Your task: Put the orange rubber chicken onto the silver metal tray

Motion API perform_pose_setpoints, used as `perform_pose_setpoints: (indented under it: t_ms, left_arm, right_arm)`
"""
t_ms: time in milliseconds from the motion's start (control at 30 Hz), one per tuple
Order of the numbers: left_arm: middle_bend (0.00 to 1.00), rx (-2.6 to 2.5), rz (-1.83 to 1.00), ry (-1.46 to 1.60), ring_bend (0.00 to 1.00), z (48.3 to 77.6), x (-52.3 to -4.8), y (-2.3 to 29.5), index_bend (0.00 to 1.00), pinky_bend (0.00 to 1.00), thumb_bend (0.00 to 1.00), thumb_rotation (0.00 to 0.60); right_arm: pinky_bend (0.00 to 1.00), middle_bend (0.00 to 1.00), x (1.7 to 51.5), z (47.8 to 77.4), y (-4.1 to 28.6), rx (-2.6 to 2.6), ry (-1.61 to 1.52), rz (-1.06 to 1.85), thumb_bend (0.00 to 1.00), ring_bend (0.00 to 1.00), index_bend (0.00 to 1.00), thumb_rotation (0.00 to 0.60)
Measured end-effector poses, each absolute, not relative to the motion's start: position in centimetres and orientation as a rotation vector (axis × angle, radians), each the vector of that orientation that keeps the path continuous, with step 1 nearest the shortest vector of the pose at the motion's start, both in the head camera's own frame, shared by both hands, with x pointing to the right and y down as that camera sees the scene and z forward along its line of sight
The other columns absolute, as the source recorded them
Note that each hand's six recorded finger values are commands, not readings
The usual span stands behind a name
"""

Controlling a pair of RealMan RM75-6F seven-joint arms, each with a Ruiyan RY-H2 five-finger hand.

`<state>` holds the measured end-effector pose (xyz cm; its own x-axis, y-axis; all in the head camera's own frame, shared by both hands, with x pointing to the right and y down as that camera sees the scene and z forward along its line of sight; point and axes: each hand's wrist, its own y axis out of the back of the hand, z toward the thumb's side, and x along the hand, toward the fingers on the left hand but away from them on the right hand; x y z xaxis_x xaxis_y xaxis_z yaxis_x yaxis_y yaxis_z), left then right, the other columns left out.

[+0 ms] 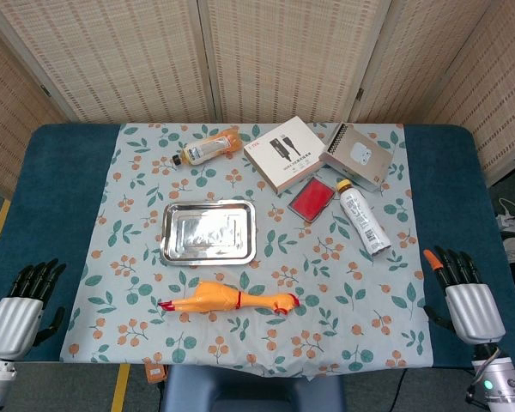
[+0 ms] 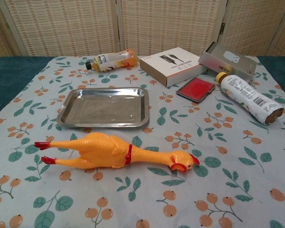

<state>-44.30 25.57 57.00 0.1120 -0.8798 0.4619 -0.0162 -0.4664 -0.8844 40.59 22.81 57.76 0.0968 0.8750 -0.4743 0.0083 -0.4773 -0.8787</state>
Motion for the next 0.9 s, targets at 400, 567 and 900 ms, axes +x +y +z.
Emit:
perform_pose_setpoints:
  t_ms: [400,567,900]
  left_arm:
    - [0.00,-1.687,-1.395,0.889,0.02,57.2,-43.0,25.0,0.00,0.07,0.47,0.600]
    - [0.00,-1.692,-1.410,0.890,0.02,57.4,-43.3,25.0,0.00,0.07,0.47,0.600]
    - [0.00,-1.692,-1.428,0.893,0.02,57.1,-43.8,25.3,0.00,0.07,0.47,0.600]
  right_arm:
    - [0.00,0.00,40.3,58.1,23.6,-1.719,-0.868,1.486,0.18,0.00,0.00,0.600]
    - [0.00,0.00,37.9,59.3,23.7,-1.868,-0.822,1.449,0.18,0.00,0.00,0.600]
    - [0.00,0.00,27.7,63.1,22.5,-2.125,-0.612,1.325,0.18,0.00,0.05,0.600]
